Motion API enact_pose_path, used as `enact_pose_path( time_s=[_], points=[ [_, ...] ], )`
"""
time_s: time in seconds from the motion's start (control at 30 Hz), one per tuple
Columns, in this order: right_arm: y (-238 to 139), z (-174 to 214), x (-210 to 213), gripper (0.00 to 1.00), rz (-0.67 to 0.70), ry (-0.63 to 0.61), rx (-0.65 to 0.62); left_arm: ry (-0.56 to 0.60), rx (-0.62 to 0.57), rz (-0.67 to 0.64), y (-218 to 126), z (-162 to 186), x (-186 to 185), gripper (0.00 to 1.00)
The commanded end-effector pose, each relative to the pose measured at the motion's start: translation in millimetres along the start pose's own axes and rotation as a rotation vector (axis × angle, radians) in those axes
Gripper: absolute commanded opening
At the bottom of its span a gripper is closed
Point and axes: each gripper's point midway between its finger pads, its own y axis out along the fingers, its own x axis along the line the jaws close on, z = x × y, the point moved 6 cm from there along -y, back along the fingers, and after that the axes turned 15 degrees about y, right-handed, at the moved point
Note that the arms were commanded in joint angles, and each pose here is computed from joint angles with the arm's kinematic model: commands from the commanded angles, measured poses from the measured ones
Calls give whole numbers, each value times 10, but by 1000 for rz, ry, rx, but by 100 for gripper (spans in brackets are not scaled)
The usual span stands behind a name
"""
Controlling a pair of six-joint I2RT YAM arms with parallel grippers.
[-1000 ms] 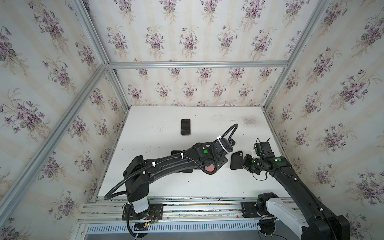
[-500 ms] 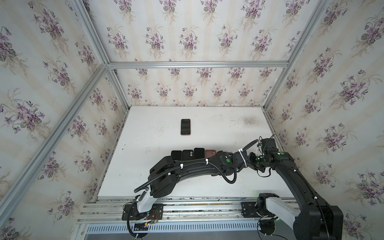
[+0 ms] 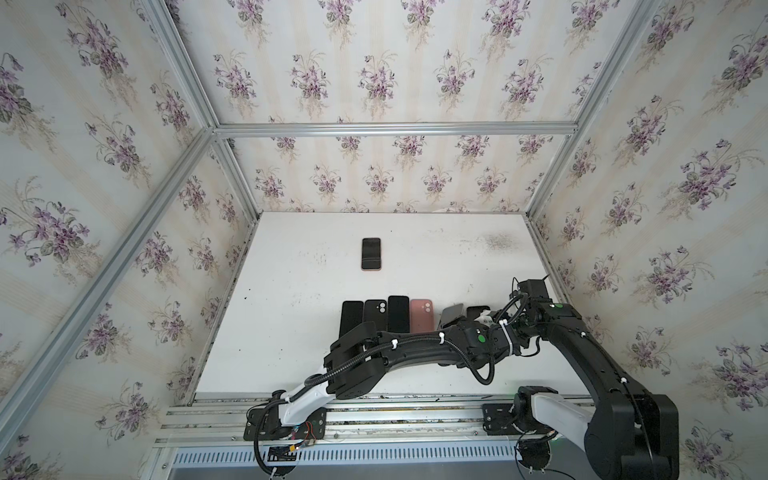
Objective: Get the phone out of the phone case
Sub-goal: 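Lower the silver phone onto the table beside the row and open the left gripper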
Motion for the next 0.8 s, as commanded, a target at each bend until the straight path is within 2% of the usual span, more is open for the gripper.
enact_pose_path(
  time_s=[0.0,0.67,0.77],
  points=[
    [15,-42,103,0,-66,-21,-7,65,11,35,-1,5,-158,14],
    [170,-59,125,0,-118,-3,10,36,3,129,230,-166,-504,23],
    [205,-71,117,0,-113,-1,13,10,-21,136,216,-224,-460,29]
  ],
)
